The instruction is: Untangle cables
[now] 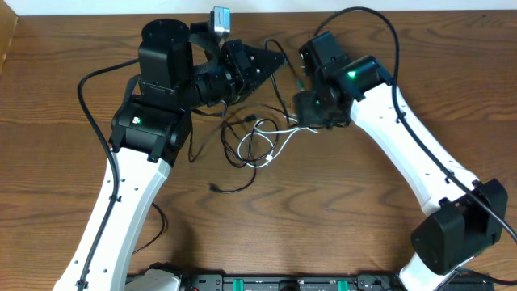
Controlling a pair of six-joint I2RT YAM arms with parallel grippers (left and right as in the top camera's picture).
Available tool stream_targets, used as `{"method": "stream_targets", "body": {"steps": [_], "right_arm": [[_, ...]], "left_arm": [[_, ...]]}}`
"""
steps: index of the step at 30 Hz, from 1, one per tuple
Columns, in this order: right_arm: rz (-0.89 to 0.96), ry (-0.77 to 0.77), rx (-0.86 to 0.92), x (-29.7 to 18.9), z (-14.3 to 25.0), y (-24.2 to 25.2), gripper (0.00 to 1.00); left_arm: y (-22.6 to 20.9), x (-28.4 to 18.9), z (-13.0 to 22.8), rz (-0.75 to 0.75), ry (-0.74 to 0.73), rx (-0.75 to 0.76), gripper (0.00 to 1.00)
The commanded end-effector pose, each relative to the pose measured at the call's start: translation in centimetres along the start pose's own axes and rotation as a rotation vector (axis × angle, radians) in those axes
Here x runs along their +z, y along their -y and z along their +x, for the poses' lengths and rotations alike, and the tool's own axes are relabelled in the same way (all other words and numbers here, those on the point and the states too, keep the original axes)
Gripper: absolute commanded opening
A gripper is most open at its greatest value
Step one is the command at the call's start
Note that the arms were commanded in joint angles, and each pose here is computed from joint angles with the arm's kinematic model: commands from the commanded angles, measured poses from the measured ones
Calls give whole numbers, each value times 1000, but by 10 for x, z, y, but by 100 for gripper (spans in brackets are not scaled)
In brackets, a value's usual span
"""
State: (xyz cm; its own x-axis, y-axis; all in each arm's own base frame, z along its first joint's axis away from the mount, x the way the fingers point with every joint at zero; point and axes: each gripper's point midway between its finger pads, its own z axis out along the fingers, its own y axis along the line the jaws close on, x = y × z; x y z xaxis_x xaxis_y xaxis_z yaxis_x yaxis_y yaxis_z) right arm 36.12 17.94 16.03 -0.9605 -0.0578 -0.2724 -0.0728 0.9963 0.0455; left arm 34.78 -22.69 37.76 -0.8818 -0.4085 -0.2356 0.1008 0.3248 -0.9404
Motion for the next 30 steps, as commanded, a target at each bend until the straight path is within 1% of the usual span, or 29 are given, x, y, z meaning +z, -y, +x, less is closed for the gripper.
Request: {"method": "stream_targets", "body": {"steps": [1,4,7,9,12,14,15,16,19,25,27,30], "right_arm": [[259,71,166,0,-11,58,62],[271,49,214,0,-11,76,62],[211,5,247,3,-8,79,65],[87,-46,210,7,-4,64,68],[-155,-96,78,5,-1,25,72],[-318,-113,-44,-2,3,-4,81],[-350,-115,-71,-4,5,-11,84],[-351,-115,-76,-4,5,-14,84],[-322,-109,-96,-2,7,-15,78],[-281,-117,-103,8,13,-15,77],[-245,-107,-72,19,13,-10,76],[-224,-75,-28,37,9,-7,78]], "left_arm": [[8,-8,1,3,8,49,8],[-15,-10,-3,-96,52,-2,7],[-41,-15,-7,-213,96,-10,7],[-54,-17,-6,-271,105,-39,7],[-54,-16,-5,-268,98,-41,8],[-51,-16,-5,-256,97,-35,8],[-51,-16,-5,-257,97,-35,7],[-51,-16,-5,-257,97,-35,7],[-52,-16,-4,-261,95,-38,8],[-53,-16,-4,-262,91,-41,7],[-50,-15,-1,-247,74,-41,8],[-48,-14,2,-237,57,-43,7]]}}
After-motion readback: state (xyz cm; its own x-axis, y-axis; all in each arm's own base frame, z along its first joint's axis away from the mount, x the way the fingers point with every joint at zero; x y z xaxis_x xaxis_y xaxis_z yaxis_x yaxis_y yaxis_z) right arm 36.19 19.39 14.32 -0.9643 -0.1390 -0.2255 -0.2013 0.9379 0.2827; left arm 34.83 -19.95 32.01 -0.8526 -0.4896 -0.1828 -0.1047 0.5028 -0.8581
